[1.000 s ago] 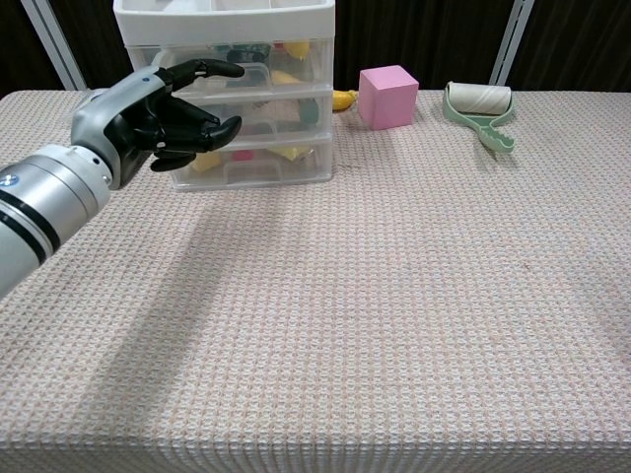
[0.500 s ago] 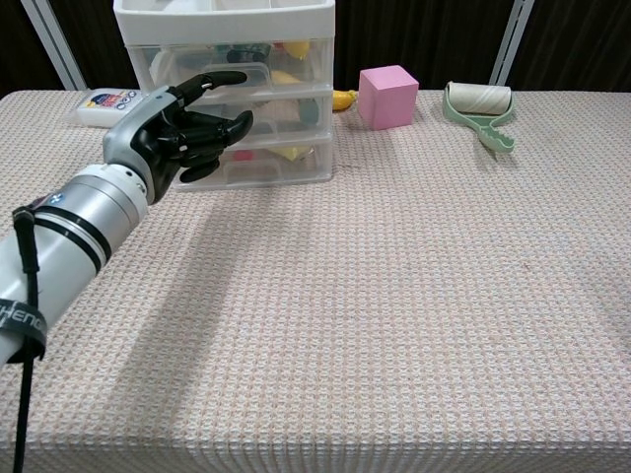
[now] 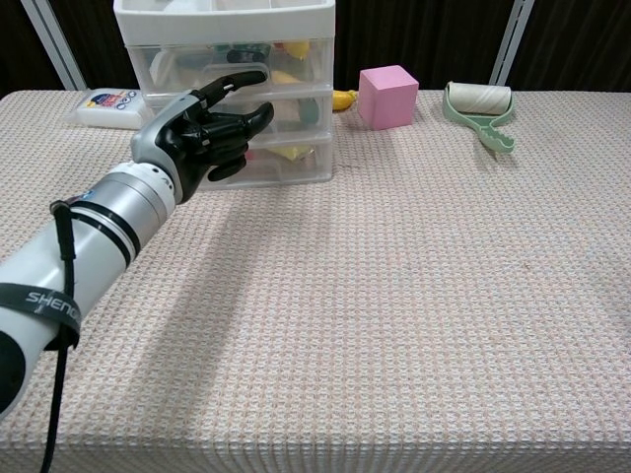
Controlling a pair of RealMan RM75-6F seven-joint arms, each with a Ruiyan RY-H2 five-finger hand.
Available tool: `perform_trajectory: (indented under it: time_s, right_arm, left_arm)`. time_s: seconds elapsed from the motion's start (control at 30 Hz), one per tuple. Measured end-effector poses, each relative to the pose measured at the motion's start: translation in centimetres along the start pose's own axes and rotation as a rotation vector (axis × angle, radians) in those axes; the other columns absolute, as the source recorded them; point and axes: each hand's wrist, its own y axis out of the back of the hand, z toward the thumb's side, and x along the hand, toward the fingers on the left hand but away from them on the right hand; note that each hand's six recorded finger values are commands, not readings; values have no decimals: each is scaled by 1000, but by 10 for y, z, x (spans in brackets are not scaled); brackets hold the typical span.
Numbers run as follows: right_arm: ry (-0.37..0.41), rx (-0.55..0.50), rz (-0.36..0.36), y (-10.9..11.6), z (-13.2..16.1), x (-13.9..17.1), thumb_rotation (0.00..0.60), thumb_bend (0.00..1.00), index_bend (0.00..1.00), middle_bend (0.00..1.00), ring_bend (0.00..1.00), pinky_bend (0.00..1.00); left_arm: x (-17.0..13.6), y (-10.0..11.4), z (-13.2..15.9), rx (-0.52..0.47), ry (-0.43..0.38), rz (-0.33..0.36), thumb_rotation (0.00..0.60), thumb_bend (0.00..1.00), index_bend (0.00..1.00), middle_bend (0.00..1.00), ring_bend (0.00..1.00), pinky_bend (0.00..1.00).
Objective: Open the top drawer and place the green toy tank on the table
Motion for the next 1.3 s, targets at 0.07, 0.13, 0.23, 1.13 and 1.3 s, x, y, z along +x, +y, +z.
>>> perform_trajectory:
  time_s: [0.07, 0.13, 0.23, 1.13, 1.3]
  right_arm:
    - [-3, 0, 1, 0, -1, 0, 600, 26, 0, 0, 0, 0]
    - [-6, 1, 2, 0, -2, 0, 600, 26, 0, 0, 0, 0]
    - [-9, 0, 3, -1, -2, 0, 600, 25, 0, 0, 0, 0]
    - [7, 0, 14, -5, 2, -1, 600, 25, 0, 0, 0, 0]
    - [16, -1, 7, -4, 3, -2, 600, 25, 0, 0, 0, 0]
  left_arm:
    - [2, -1, 0, -11, 2, -5, 600, 404, 208, 926, 1000, 1000]
    - [4, -1, -1, -20, 6, -6, 600, 406, 236, 926, 1000, 1000]
    - [7, -1, -1, -36, 15, -6, 600, 411, 289, 926, 1000, 1000]
    - [-28, 1, -4, -79, 4, -22, 600, 417, 279, 911, 1000, 1000]
    - [-36, -1, -2, -52, 8, -37, 600, 400, 165, 879, 983, 1000]
